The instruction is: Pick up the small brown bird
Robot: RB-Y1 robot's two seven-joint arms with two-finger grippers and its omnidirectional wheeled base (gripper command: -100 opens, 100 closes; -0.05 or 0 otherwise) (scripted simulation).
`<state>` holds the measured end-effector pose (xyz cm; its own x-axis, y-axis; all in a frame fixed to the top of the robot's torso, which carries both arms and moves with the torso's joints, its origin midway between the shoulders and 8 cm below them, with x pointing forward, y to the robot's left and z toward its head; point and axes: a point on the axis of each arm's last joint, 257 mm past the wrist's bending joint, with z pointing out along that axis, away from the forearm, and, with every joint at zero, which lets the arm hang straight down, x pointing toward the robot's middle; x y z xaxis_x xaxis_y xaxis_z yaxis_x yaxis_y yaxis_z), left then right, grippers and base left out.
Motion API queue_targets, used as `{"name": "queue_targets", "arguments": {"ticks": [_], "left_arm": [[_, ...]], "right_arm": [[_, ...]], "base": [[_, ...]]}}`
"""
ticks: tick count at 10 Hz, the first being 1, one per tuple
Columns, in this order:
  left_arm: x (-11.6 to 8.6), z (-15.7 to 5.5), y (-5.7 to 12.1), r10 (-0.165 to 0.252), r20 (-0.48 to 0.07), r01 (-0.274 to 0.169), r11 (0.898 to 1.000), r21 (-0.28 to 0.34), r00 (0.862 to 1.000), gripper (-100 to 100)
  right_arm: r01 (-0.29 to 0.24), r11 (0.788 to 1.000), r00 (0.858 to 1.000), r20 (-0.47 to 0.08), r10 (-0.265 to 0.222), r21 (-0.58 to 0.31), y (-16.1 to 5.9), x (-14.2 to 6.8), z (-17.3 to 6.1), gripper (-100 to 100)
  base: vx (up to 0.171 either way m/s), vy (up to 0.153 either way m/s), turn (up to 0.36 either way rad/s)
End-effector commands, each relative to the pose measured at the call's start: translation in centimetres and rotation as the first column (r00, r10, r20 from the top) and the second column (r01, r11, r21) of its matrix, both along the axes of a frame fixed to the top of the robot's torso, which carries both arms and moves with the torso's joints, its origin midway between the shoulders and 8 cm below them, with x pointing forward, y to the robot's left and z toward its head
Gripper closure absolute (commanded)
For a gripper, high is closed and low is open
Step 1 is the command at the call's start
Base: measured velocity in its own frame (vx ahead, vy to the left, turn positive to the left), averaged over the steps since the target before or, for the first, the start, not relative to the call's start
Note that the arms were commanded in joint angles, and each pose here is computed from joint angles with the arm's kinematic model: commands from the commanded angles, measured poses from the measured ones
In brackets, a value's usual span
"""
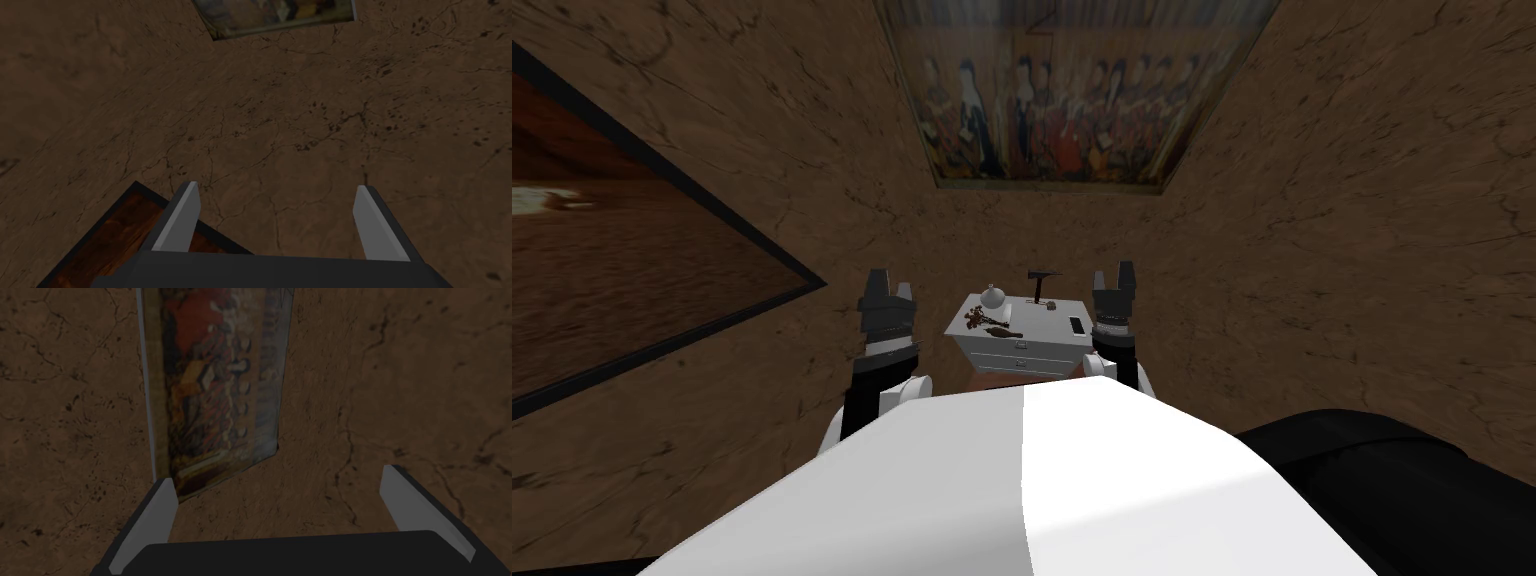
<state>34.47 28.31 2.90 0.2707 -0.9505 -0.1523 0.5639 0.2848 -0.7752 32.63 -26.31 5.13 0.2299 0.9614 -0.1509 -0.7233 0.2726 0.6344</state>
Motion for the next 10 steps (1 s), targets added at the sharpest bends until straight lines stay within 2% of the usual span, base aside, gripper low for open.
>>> {"name": "queue_targets", "arguments": {"ticks": [1,4,5,8,9,10], "left_arm": [[1.0,-0.8,-0.6,-0.023,-0.028,0.024,0.999,0.029,0.999,-100],[3.3,-2.7,-1.3,-0.054,-0.090,0.060,0.996,0.063,0.994,-100],[3.3,-2.7,-1.3,-0.054,-0.090,0.060,0.996,0.063,0.994,-100],[6.5,-5.2,-1.8,-0.076,-0.172,0.091,0.993,0.080,0.982,-100],[6.7,-5.6,-1.8,-0.076,-0.179,0.091,0.993,0.079,0.981,-100],[7.9,-6.8,-2.0,-0.081,-0.214,0.100,0.992,0.079,0.973,-100]], "right_arm": [[0.000,1.000,1.000,0.000,0.000,0.000,0.0,0.0,0.0,0],[0.000,1.000,1.000,0.000,0.000,0.000,0.0,0.0,0.0,0],[0.000,1.000,1.000,0.000,0.000,0.000,0.0,0.0,0.0,0],[0.000,1.000,1.000,0.000,0.000,0.000,0.0,0.0,0.0,0],[0.000,1.000,1.000,0.000,0.000,0.000,0.0,0.0,0.0,0],[0.000,1.000,1.000,0.000,0.000,0.000,0.0,0.0,0.0,0]], "base": [[-0.015,0.018,0.027],[-0.035,0.053,0.024],[-0.040,0.038,0.009],[-0.046,0.045,0.032],[-0.037,0.038,0.002],[-0.034,0.040,0.023]]}}
